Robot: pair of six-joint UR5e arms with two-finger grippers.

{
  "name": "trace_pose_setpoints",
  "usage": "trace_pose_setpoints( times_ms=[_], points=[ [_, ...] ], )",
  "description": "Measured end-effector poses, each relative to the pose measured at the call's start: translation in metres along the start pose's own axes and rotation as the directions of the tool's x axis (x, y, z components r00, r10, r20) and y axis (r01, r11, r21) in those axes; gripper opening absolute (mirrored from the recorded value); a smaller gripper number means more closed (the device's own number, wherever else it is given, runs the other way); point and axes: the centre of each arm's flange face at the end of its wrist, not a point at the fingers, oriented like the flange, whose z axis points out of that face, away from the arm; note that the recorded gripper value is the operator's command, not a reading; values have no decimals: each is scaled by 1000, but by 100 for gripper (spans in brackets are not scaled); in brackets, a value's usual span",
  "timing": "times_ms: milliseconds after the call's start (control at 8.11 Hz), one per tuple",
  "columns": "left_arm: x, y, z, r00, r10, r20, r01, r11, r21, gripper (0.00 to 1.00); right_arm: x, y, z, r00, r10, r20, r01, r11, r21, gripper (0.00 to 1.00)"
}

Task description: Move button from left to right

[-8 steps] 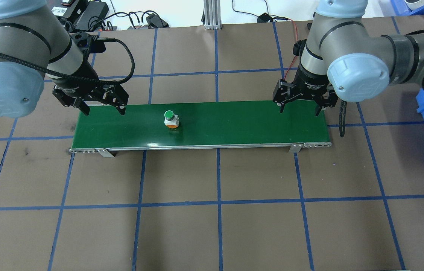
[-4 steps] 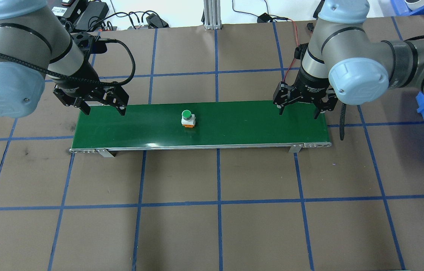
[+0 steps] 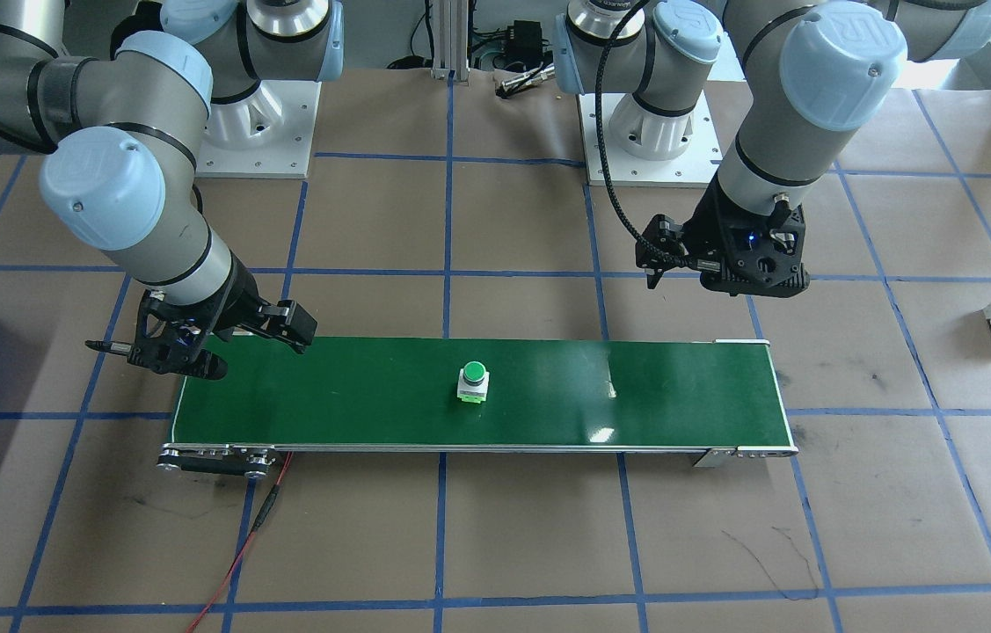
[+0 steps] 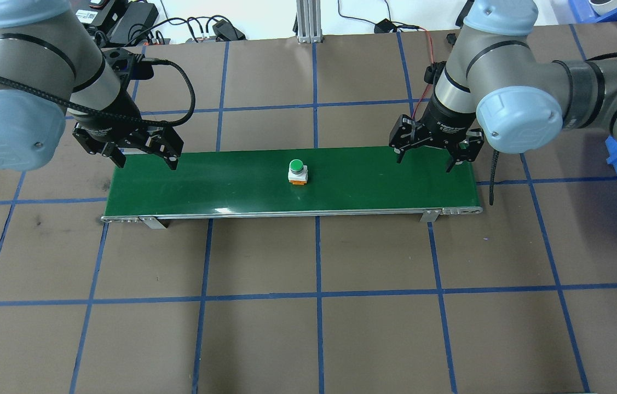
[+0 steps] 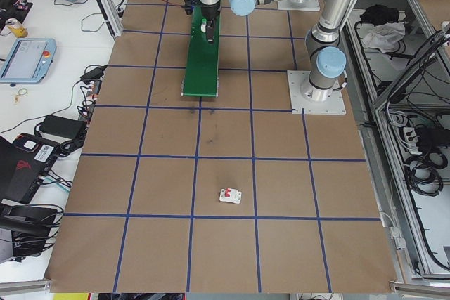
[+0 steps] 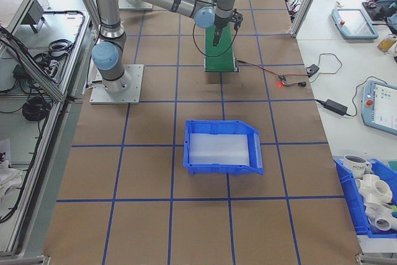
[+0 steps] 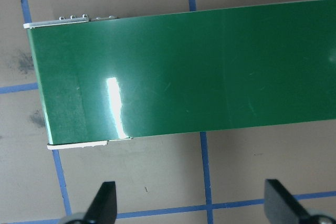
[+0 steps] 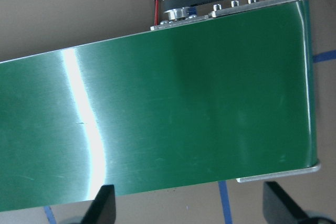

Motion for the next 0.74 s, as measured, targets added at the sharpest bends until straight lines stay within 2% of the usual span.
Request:
trace_pose_setpoints(
  times_ms=[123,493,740],
  points=[
    [0,0,-2,1000,1,4,-1,1000,1,100,-3,-1,3,1000,21,13,-20,1000,-3,100],
    [6,-4,-20,1000,18,5,-18,1000,3,100,-8,-8,7,999,40,35,-41,999,33,100],
    [12,-6,-33,999,33,7,-33,999,-6,100,-17,-10,4,994,47,97,-52,998,48,100]
  ],
)
